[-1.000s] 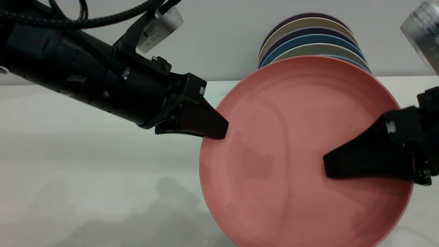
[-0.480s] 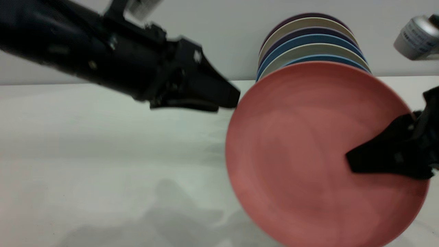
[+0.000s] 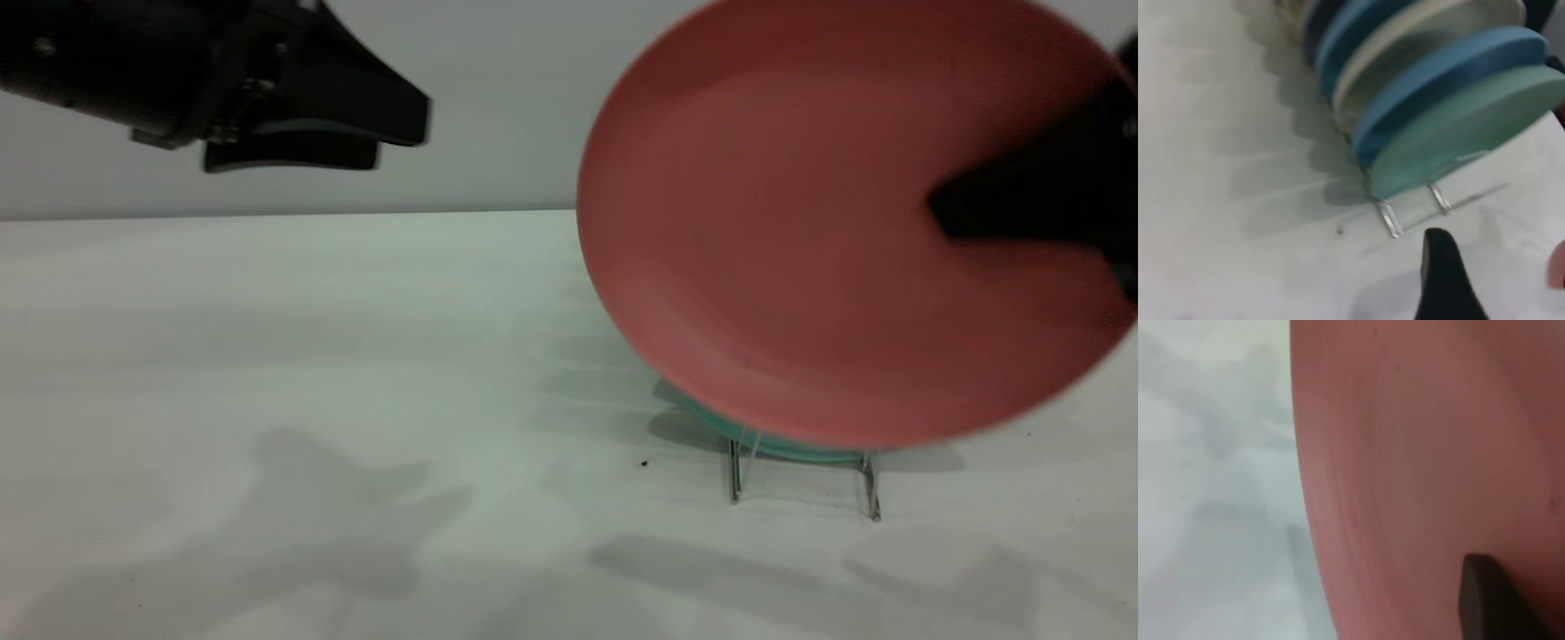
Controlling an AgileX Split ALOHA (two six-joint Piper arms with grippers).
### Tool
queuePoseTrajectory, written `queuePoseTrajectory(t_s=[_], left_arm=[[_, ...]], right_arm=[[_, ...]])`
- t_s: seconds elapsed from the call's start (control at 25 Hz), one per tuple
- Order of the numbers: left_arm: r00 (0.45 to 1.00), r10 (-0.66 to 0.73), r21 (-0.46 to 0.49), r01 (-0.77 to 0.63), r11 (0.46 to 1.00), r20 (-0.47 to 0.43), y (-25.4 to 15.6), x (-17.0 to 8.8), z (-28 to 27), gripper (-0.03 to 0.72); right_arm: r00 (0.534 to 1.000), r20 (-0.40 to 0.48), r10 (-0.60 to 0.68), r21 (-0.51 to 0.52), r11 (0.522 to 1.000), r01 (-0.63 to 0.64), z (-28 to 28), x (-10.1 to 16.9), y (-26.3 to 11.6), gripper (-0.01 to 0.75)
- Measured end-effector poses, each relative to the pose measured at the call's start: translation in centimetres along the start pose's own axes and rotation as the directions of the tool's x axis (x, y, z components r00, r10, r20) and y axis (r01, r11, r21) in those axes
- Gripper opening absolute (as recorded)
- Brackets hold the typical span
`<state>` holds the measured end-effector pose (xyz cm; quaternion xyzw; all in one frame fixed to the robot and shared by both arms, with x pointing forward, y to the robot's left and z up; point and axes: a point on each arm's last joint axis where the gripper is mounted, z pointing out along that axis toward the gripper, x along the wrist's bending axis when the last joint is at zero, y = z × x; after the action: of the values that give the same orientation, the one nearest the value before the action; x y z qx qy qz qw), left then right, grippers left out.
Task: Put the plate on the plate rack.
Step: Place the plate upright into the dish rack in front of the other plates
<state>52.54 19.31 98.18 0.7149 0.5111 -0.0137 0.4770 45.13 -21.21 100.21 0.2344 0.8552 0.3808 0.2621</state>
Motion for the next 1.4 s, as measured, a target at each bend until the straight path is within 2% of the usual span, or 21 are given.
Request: queuePoseTrajectory(t_s=[0.12,0.32,0.6,1.4], left_arm=[[0.999,-0.020,-0.018,0.020,1.000,-0.025,0.2,0.9,-0.5,0.460],[0.998,-0.041,-0.038,0.039,0.999,-0.049,0.5,1.9,-1.2,0.460],[0.998,-0.038,-0.039,0.036,0.999,-0.051,0.5,1.9,-1.2,0.460],[0.998,-0.026,-0.038,0.024,0.999,-0.052,0.5,1.9,-1.2,0.460]], right_arm=[[0.992,0.033,-0.118,-0.006,0.993,0.118,-0.1,-1.1,1.3,0.133],[0.972,0.072,-0.225,0.012,0.974,0.225,0.6,-2.5,2.3,0.133],[0.975,0.050,-0.217,0.104,0.972,0.211,3.0,-3.1,0.7,0.132],[0.962,0.065,-0.267,0.194,0.949,0.250,5.1,-4.4,-0.1,0.132]])
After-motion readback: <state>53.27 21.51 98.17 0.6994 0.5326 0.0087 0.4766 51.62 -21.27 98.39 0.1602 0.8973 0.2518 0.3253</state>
